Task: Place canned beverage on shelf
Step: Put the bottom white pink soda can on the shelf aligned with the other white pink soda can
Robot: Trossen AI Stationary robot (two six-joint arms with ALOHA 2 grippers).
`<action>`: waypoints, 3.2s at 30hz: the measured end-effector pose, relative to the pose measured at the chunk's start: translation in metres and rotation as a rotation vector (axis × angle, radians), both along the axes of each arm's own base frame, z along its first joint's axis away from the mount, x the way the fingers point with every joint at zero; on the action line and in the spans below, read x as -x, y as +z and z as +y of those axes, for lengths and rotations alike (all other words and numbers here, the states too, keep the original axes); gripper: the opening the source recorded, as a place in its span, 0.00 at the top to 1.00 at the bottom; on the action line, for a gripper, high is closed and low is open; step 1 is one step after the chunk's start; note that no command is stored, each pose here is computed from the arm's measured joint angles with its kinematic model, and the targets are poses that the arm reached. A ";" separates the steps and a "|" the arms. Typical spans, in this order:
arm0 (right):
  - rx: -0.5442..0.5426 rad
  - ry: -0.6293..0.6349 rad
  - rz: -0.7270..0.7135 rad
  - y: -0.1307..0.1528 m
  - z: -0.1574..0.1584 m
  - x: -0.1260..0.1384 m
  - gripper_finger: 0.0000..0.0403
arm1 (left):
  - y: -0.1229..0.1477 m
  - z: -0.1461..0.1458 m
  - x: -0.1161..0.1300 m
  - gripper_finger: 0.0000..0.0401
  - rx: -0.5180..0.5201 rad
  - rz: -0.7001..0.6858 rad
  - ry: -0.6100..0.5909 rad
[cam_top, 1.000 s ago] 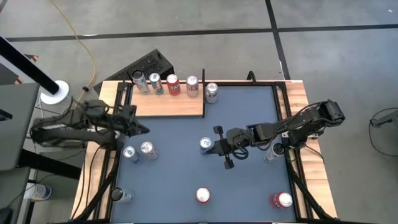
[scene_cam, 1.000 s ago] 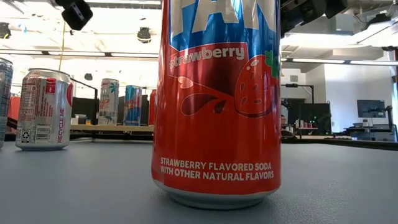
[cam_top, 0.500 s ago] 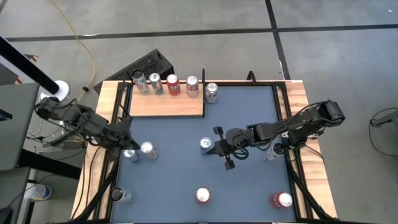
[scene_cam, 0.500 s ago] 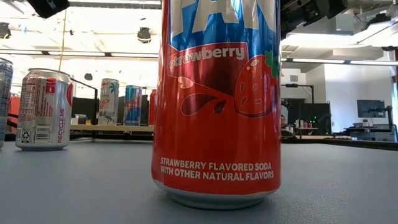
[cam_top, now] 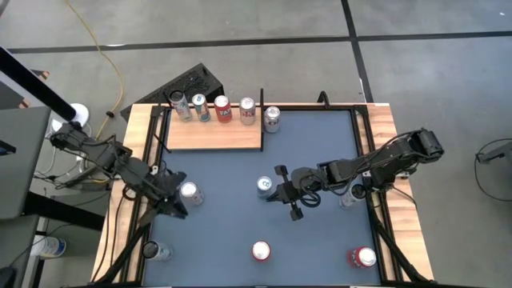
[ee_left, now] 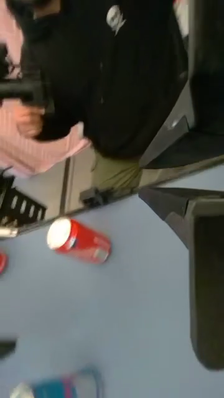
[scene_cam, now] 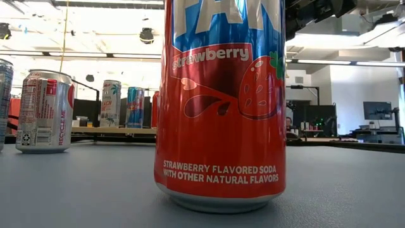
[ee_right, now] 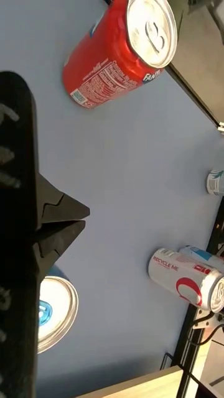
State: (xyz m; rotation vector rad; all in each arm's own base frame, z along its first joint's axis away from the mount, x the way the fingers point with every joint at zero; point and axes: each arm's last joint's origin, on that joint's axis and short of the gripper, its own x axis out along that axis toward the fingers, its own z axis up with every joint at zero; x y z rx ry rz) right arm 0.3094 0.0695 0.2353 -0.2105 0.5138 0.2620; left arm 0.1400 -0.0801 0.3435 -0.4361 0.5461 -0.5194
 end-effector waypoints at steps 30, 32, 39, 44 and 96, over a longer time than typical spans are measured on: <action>-0.152 -0.031 -0.278 0.027 0.022 -0.006 1.00 | 0.008 -0.112 0.014 0.63 -0.115 0.790 -0.068; -0.152 -0.031 -0.279 0.027 0.022 -0.006 1.00 | 0.007 -0.110 0.014 0.61 -0.147 0.778 -0.057; -0.150 -0.032 -0.279 0.027 0.022 -0.006 1.00 | 0.002 -0.103 0.017 0.49 -0.256 0.780 -0.006; -0.144 -0.031 -0.273 0.027 0.022 -0.006 1.00 | 0.000 -0.099 0.018 0.35 -0.258 0.820 0.055; -0.122 -0.033 -0.268 0.026 0.017 -0.007 1.00 | -0.068 -0.156 0.023 0.22 -0.552 0.823 -0.060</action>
